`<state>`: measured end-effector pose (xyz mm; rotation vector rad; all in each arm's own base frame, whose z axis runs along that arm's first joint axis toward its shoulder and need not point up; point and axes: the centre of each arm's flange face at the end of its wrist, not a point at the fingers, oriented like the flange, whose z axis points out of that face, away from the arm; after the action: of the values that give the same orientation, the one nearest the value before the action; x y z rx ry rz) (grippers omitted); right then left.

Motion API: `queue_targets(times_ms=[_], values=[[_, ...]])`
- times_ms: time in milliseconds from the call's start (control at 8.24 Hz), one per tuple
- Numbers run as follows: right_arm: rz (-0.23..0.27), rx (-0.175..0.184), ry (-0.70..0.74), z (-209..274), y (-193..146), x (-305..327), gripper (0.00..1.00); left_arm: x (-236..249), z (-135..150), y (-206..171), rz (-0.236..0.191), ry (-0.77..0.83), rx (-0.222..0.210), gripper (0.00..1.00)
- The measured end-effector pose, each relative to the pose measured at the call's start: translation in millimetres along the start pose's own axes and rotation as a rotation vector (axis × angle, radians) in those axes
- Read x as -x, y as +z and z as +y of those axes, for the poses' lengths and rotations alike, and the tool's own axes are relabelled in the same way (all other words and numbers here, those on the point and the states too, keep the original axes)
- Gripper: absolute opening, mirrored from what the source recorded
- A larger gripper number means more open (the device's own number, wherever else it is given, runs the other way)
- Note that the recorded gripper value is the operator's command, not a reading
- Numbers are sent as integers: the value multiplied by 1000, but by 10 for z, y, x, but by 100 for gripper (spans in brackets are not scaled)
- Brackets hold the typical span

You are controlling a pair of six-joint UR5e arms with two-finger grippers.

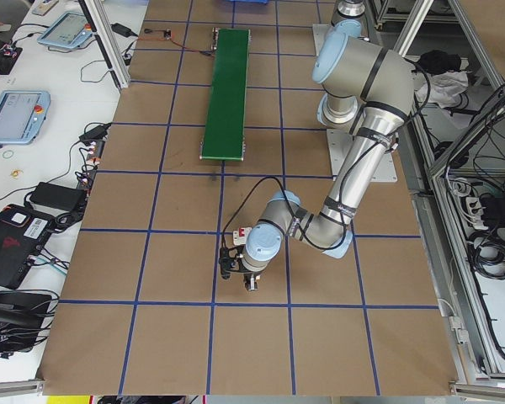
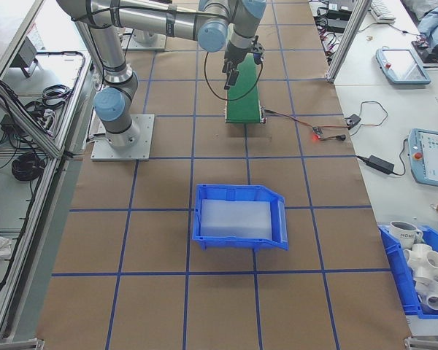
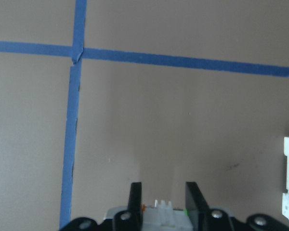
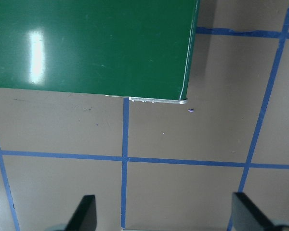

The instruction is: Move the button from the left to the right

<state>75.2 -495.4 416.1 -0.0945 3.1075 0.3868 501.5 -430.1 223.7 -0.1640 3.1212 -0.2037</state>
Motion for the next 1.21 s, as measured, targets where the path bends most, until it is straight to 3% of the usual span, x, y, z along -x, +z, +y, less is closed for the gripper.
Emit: queue_targets(times_ms=[243, 607, 971, 1214], values=[[1, 0, 0, 0, 0, -1, 100, -287, -89, -708, -48, 68, 1, 0], [0, 0, 0, 0, 0, 2, 100, -1612, -529, -1764, -68, 208, -30, 0], [0, 0, 0, 0, 0, 0, 100, -3219, -1046, -1839, -12, 280, -57, 0], [1, 0, 0, 0, 0, -1, 100, -4035, -1124, -1664, 34, 324, -25, 0]])
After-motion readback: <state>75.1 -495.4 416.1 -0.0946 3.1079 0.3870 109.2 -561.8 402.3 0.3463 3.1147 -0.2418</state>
